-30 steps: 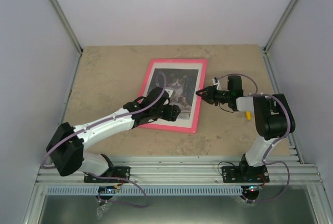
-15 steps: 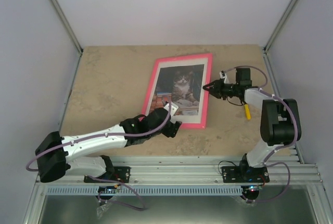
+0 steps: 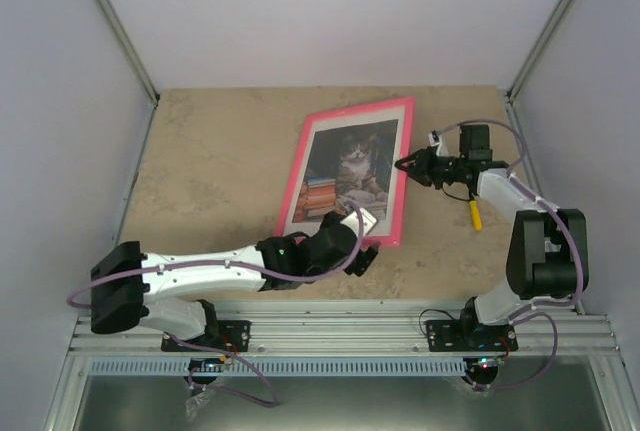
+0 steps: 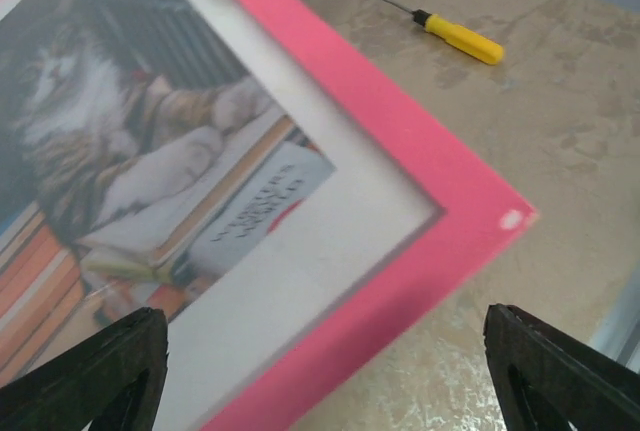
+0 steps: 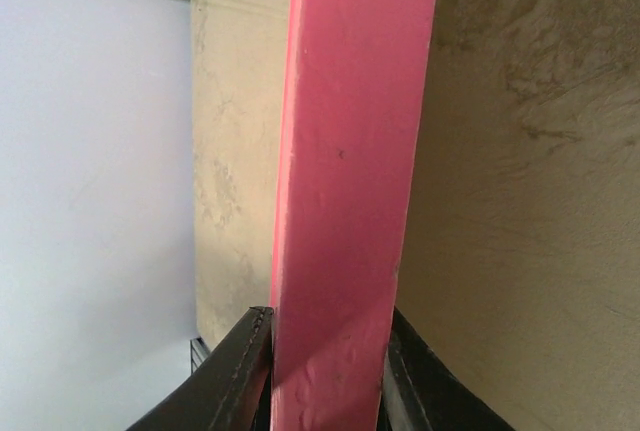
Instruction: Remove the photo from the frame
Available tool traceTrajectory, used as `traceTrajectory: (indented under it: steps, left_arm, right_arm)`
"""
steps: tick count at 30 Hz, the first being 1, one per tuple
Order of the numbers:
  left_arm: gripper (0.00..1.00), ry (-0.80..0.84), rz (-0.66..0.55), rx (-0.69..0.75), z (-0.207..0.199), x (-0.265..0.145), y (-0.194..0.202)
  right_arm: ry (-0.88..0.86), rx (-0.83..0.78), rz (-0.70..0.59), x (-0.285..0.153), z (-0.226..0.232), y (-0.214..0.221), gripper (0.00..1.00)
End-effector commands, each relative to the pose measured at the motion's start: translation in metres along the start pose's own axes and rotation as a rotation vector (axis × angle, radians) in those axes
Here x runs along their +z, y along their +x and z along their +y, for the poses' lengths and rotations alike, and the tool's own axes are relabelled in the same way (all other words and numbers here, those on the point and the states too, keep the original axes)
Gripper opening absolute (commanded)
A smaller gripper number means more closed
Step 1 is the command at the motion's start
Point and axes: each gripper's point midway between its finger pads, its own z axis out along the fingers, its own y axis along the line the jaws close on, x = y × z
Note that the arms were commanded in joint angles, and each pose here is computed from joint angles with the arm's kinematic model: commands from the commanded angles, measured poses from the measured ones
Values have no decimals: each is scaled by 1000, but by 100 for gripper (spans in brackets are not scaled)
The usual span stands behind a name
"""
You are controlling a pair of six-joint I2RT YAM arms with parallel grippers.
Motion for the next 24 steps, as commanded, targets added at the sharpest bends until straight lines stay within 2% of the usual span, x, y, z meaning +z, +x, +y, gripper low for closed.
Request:
traceTrajectory:
  steps: [1,8,16,24]
  left_arm:
    - [89,-33,-41,103,-18,2,-5]
    - [90,-122,-39,250,-8,-5,22]
    - [90,-275,-15,374,9,11,46]
    - [94,-377,-52,454,16,24,46]
  right_arm:
    - [-22,-146,-78,-10,24,-17,10]
    - [-38,-158,-75,-12,32,-17,10]
    - [-66,-142,-71,-11,38,-20,11]
    - [-65,-141,-76,-10,41,-31,11]
